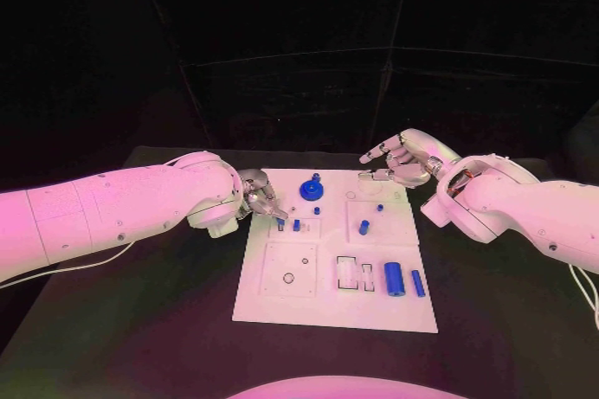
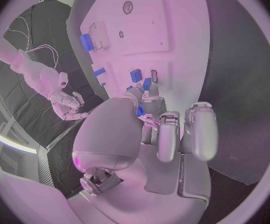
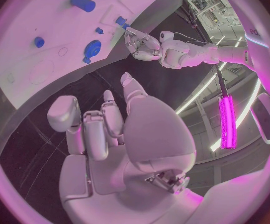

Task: Assemble the parts on the task board

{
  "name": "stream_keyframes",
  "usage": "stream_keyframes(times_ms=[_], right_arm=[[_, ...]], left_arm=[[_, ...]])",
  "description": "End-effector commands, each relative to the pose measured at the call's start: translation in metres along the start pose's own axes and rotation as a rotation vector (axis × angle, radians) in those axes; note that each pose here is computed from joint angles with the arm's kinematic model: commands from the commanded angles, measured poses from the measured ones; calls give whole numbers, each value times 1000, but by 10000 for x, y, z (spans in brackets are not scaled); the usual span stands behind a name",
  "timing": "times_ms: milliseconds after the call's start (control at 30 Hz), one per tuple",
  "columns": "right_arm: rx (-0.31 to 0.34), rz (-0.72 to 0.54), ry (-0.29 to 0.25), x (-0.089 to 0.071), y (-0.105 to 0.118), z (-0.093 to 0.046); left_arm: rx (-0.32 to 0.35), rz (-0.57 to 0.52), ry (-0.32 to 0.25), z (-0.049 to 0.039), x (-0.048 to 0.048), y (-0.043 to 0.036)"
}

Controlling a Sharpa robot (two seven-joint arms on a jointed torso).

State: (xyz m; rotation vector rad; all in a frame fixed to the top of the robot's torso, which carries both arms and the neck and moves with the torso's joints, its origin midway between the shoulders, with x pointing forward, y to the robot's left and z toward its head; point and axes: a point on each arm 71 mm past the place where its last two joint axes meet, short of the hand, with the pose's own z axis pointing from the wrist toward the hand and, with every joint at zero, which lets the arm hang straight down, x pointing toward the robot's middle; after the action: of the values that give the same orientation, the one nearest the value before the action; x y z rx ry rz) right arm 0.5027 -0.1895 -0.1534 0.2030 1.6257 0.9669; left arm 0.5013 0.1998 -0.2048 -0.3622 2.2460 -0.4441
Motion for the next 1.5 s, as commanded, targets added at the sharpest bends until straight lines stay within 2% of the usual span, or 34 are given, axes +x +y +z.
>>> stream_keyframes(times_ms=[33, 1167, 1500], right_arm=[[-9, 2, -3, -5, 19, 7], [-10, 2, -1, 0, 22, 13], [-12, 3, 0, 2, 26, 13]], left_arm=[[-4, 49, 14, 1, 14, -8], [-20, 98, 60, 27, 60, -23], [-36, 104, 63, 70, 59, -30]])
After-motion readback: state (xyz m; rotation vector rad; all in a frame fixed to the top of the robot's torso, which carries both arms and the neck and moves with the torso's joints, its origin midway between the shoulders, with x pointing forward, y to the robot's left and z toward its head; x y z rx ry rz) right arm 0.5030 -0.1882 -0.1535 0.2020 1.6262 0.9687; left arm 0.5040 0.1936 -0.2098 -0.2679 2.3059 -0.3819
